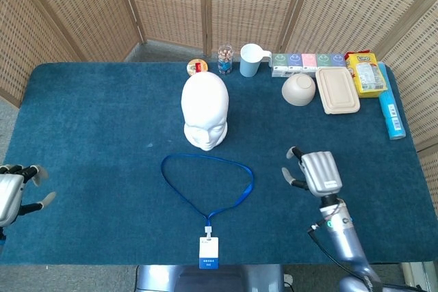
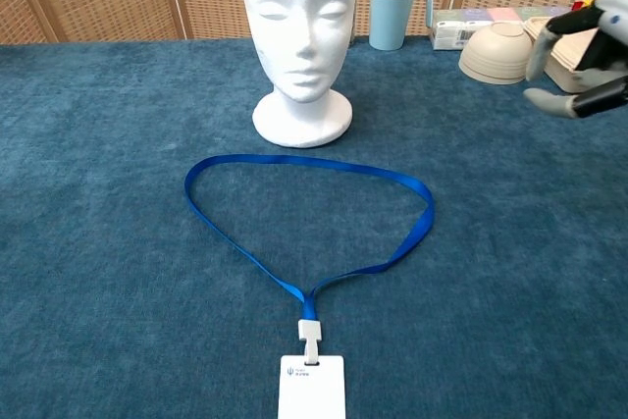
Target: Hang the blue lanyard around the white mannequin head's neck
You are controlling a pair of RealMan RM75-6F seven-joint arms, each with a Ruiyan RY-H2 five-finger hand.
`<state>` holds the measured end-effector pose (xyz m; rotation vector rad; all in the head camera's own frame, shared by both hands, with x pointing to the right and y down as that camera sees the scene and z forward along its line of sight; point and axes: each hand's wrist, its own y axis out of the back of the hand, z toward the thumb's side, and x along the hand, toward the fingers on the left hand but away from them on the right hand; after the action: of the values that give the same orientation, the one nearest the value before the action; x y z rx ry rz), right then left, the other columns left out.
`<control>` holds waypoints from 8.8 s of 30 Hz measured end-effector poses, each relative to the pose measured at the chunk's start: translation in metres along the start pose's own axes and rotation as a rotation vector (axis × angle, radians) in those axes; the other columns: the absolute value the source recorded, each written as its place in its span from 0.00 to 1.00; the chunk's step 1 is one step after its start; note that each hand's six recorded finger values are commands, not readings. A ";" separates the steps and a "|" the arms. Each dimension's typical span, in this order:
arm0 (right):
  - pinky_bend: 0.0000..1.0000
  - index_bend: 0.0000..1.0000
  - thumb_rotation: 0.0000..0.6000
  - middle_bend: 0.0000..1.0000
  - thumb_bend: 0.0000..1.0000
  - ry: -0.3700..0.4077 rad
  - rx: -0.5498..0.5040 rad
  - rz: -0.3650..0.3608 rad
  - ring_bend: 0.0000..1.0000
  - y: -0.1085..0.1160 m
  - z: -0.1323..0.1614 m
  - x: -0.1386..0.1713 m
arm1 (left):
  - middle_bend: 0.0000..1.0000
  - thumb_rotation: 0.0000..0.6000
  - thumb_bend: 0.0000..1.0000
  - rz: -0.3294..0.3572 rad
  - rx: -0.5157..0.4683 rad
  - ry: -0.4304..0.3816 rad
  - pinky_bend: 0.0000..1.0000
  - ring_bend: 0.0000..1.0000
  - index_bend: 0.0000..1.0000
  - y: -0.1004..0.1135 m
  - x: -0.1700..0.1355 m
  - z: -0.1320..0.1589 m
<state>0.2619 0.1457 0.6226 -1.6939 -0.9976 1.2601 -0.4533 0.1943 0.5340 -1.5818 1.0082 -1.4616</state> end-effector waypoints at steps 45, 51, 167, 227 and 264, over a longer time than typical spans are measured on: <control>1.00 0.48 0.68 1.00 0.39 -0.123 0.034 0.205 1.00 -0.106 0.068 -0.027 | 0.54 0.78 0.20 -0.088 0.006 -0.034 0.36 0.44 0.48 -0.024 0.031 0.009; 1.00 0.48 0.68 1.00 0.39 -0.121 0.041 0.220 1.00 -0.111 0.073 -0.029 | 0.54 0.78 0.20 -0.098 0.007 -0.029 0.36 0.44 0.48 -0.027 0.030 0.008; 1.00 0.68 0.88 1.00 0.57 -0.046 0.187 0.251 1.00 -0.119 0.084 -0.034 | 0.51 0.78 0.20 -0.108 0.012 -0.049 0.51 0.41 0.42 -0.036 0.039 0.018; 1.00 0.70 0.89 1.00 0.58 -0.028 0.126 0.268 1.00 -0.120 0.082 -0.026 | 1.00 0.78 0.31 -0.285 0.075 -0.160 1.00 1.00 0.51 -0.158 0.161 0.211; 1.00 0.71 0.89 1.00 0.58 -0.033 0.109 0.296 1.00 -0.123 0.077 -0.024 | 1.00 0.78 0.31 -0.289 0.008 -0.099 1.00 1.00 0.51 -0.169 0.172 0.235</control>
<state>0.1661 0.1812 0.7282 -1.7859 -0.6992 1.5074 -0.2022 0.1105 0.7418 -1.8334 0.7388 -1.5556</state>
